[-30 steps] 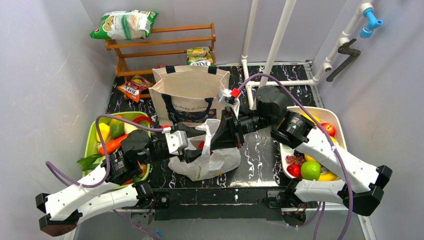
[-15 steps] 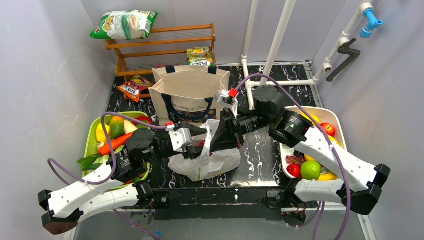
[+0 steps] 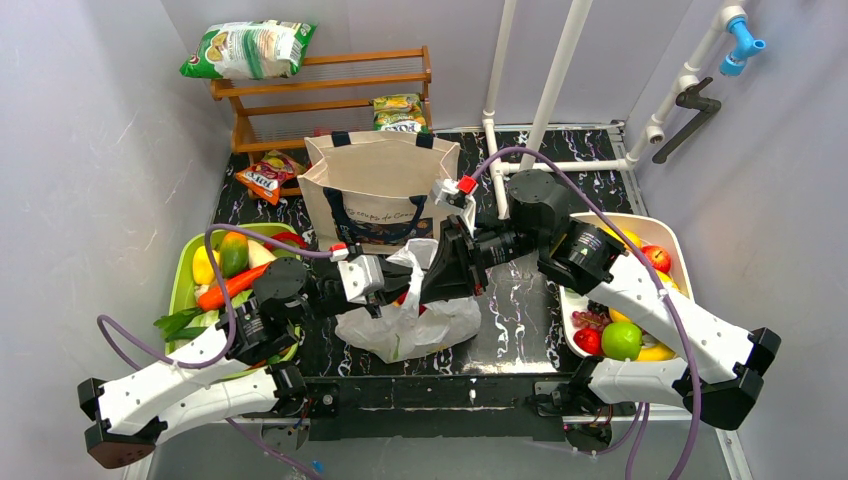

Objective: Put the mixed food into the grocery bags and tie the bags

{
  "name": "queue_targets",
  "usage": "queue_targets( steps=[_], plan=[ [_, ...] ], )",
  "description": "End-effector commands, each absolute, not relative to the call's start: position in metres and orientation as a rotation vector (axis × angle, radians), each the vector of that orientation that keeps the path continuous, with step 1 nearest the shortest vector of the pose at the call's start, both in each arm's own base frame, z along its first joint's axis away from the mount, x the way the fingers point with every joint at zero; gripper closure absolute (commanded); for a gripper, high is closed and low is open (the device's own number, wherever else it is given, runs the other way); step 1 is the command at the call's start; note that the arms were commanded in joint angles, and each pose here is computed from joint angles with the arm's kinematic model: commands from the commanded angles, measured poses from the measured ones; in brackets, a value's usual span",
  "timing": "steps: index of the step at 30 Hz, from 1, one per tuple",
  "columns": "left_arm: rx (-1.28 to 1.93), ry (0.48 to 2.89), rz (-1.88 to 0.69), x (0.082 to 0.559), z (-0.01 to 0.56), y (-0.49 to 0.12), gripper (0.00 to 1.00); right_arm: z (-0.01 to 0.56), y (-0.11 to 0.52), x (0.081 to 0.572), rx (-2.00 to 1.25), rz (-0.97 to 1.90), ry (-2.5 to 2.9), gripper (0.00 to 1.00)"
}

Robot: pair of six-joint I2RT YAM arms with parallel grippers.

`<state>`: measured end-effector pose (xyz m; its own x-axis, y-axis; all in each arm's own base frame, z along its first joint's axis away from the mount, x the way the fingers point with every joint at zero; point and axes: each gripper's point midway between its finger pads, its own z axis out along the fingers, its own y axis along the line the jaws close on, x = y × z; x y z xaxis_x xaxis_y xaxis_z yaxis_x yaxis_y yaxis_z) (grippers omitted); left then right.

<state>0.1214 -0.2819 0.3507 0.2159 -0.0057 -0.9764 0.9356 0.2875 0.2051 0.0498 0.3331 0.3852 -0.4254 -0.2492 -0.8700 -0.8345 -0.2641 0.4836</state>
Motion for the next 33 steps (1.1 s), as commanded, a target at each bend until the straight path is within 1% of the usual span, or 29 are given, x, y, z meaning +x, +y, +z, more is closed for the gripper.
queue_targets(
  steps=[1, 3, 4, 5, 7, 13, 15, 17, 20, 23, 25, 33],
  plan=[
    [1.028, 1.133, -0.865, 0.122, 0.357, -0.277, 1.00, 0.412, 0.327, 0.047, -1.336, 1.714, 1.447, 0.74],
    [1.023, 1.135, -0.872, 0.121, 0.358, -0.276, 1.00, 0.409, 0.324, 0.046, -1.353, 1.691, 1.483, 0.60],
    [1.025, 1.136, -0.876, 0.120, 0.358, -0.277, 1.00, 0.410, 0.322, 0.047, -1.357, 1.675, 1.483, 0.54],
    [1.026, 1.137, -0.881, 0.120, 0.358, -0.277, 1.00, 0.407, 0.320, 0.047, -1.358, 1.659, 1.503, 0.51],
    [1.026, 1.138, -0.887, 0.119, 0.358, -0.277, 1.00, 0.406, 0.315, 0.049, -1.348, 1.620, 1.510, 0.49],
    [1.024, 1.139, -0.903, 0.117, 0.358, -0.278, 1.00, 0.396, 0.300, 0.061, -1.294, 1.521, 1.551, 0.48],
    [1.022, 1.139, -0.909, 0.117, 0.359, -0.279, 1.00, 0.391, 0.298, 0.065, -1.273, 1.503, 1.567, 0.52],
    [1.025, 1.143, -0.915, 0.117, 0.358, -0.280, 1.00, 0.385, 0.300, 0.068, -1.262, 1.500, 1.582, 0.58],
    [1.021, 1.146, -0.922, 0.117, 0.358, -0.281, 1.00, 0.378, 0.305, 0.071, -1.242, 1.533, 1.605, 0.72],
    [1.019, 1.149, -0.926, 0.117, 0.358, -0.282, 1.00, 0.376, 0.312, 0.070, -1.239, 1.586, 1.612, 0.84],
    [1.015, 1.148, -0.930, 0.117, 0.359, -0.282, 1.00, 0.375, 0.316, 0.070, -1.240, 1.618, 1.616, 0.87],
    [1.014, 1.155, -0.944, 0.116, 0.358, -0.283, 1.00, 0.363, 0.327, 0.068, -1.286, 1.710, 1.623, 0.89]
  ],
)
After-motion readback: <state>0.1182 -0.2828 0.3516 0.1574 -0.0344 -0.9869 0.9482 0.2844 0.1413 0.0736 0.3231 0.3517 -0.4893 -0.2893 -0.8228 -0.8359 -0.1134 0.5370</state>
